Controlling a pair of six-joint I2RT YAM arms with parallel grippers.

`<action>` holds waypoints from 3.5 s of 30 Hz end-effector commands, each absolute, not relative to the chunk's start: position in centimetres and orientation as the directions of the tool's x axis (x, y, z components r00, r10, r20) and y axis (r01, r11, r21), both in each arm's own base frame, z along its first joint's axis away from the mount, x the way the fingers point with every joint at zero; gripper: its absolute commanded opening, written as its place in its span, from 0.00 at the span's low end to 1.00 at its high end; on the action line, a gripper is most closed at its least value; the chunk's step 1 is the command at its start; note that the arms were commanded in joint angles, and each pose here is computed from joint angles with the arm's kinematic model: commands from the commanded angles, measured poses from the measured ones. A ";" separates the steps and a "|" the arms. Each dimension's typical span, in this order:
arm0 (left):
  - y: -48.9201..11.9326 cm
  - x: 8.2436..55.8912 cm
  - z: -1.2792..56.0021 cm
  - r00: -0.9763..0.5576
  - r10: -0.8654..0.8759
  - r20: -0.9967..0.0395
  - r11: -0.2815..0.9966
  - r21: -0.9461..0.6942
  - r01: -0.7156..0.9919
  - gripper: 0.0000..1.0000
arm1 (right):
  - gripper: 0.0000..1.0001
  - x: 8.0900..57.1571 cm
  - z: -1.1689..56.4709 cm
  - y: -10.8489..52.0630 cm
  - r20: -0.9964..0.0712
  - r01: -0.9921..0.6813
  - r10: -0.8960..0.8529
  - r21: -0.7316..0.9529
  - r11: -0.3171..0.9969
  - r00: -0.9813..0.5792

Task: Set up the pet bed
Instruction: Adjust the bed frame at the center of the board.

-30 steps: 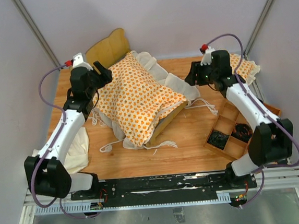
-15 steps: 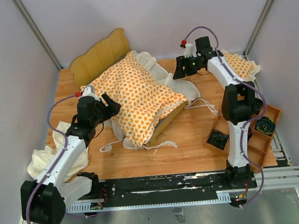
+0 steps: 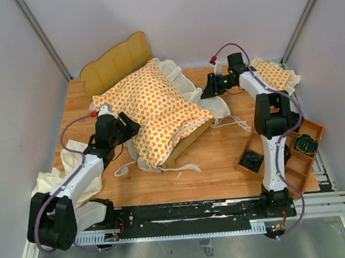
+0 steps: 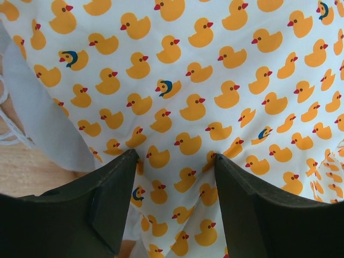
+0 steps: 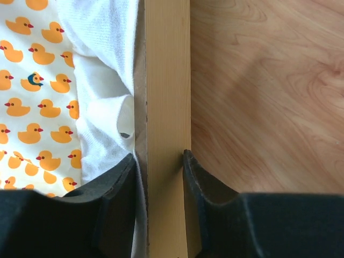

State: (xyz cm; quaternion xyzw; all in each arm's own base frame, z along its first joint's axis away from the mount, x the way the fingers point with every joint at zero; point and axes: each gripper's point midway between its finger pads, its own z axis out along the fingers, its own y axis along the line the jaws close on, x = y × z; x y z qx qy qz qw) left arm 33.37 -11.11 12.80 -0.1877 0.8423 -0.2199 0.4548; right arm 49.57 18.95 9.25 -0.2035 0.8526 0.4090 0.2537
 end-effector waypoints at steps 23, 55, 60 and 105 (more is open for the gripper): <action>-13.3 42.8 20.6 -0.382 -0.458 -0.803 0.865 -0.501 0.017 0.71 | 0.05 37.5 7.6 13.1 -0.450 0.022 0.390 0.632 0.775 -0.804; -11.9 29.5 17.1 -0.427 -0.852 -0.301 0.482 -0.768 -0.421 0.65 | 0.24 30.1 10.0 29.4 -0.574 -0.072 0.373 0.606 0.792 -0.729; -11.6 29.1 13.9 -0.442 -0.857 -0.265 0.487 -0.695 -0.528 0.63 | 0.32 30.3 12.1 30.5 -0.671 -0.200 0.238 0.507 0.838 -0.702; -10.7 29.2 8.8 -0.458 -0.849 -0.264 0.522 -0.555 -0.648 0.00 | 0.66 63.4 6.4 21.6 -0.263 0.085 0.732 0.912 0.400 -0.629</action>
